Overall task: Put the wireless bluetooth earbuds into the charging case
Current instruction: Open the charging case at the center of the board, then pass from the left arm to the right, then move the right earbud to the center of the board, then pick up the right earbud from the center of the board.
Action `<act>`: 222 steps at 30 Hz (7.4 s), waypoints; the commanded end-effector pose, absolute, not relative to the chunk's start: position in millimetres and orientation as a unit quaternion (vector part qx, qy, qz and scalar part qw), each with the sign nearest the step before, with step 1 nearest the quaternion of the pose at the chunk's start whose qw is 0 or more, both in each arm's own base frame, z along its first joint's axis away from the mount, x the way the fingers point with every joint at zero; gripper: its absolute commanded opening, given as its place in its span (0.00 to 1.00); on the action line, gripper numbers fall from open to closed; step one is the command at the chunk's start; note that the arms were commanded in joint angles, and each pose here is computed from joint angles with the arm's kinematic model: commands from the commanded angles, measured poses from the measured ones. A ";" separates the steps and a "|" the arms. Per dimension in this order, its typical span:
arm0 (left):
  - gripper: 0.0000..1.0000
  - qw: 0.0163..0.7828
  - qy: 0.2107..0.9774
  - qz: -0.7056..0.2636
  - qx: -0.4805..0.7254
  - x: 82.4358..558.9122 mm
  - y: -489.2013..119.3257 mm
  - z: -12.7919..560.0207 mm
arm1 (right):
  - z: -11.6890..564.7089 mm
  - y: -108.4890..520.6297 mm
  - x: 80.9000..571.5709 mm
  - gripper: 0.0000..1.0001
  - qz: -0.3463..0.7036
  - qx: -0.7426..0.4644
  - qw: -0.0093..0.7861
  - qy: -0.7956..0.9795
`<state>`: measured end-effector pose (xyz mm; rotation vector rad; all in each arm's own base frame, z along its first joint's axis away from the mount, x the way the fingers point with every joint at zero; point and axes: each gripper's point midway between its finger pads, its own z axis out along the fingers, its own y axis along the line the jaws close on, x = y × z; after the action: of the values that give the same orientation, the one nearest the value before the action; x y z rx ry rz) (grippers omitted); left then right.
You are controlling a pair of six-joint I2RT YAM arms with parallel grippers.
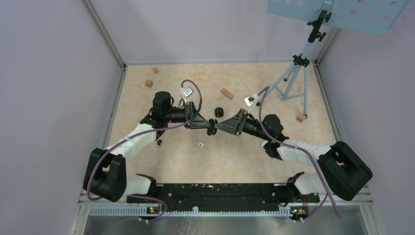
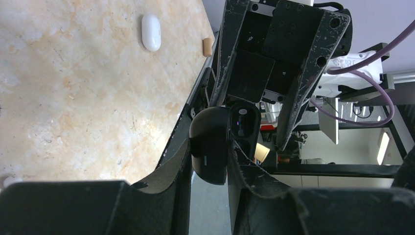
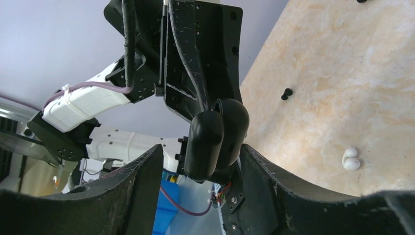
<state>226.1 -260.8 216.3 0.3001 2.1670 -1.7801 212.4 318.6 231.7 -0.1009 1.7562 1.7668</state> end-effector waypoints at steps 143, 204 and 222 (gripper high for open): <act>0.52 0.260 0.916 -0.041 -0.302 260.5 -11.3 27.0 | 197.6 307.3 210.2 0.00 0.612 -0.053 0.277 0.739; 0.38 0.279 0.904 -0.051 -0.322 261.9 -11.6 26.6 | 187.9 306.3 207.9 0.00 0.606 -0.050 0.266 0.748; 0.34 0.295 0.908 -0.099 -0.280 287.9 -27.8 33.7 | 187.3 307.6 209.4 0.00 0.605 -0.049 0.264 0.750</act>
<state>268.6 -17.5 25.0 -0.8023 2.4574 -0.1718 201.1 303.8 164.3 -0.0837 2.1200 1.6191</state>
